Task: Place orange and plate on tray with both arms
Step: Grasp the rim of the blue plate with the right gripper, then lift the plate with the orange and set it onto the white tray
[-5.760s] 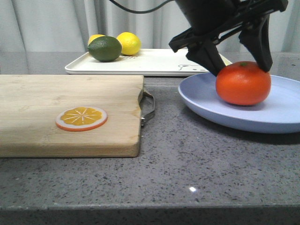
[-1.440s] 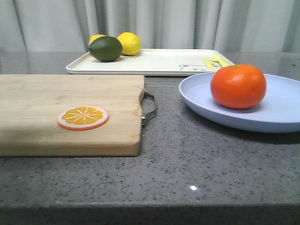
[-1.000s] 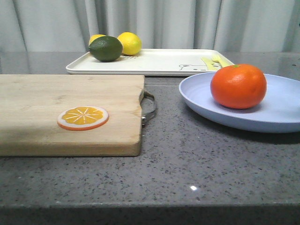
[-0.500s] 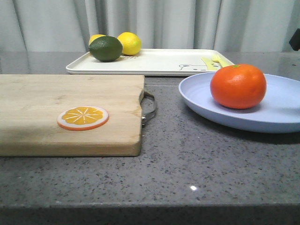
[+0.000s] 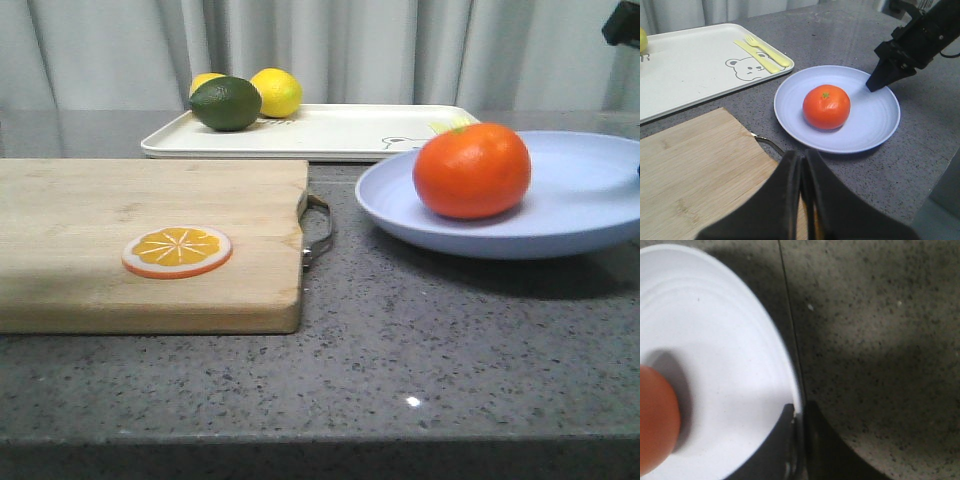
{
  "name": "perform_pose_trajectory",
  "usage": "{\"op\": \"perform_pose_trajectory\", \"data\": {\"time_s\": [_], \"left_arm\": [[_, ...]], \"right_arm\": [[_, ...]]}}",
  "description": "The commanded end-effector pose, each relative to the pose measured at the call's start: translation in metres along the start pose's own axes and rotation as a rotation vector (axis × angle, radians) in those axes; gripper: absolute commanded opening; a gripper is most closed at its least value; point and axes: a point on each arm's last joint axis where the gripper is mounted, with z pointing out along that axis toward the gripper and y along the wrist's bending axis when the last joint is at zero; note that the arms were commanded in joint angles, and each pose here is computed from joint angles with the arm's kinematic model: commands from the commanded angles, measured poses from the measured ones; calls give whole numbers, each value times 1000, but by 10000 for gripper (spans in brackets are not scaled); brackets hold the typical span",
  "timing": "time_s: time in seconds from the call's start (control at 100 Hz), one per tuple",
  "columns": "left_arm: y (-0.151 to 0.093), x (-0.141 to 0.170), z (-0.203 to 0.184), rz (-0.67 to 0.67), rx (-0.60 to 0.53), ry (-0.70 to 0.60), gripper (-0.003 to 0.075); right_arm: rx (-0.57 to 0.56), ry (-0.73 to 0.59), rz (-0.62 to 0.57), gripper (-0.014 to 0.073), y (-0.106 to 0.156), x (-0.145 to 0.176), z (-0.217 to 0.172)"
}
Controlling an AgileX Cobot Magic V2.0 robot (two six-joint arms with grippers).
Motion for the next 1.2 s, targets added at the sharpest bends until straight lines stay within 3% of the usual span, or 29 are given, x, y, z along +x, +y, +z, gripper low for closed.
{"op": "perform_pose_trajectory", "data": {"time_s": [0.0,0.16,0.5,0.95,1.19], "left_arm": [[-2,-16,-4,-12,6,-108,-20],[-2,-16,-4,-12,6,-108,-20],[-2,-16,-2,-13,5,-105,-20],[-1,-20,-2,-13,0,-153,-20],[-1,-20,-2,-13,-1,-158,-20]], "right_arm": [[-66,-108,3,-63,13,-20,-25],[-133,-108,46,-63,24,-45,-25],[-318,-53,62,-63,47,-101,23],[-398,-57,-56,-59,85,-163,71],[-419,-44,-91,-58,90,-184,93]]}}
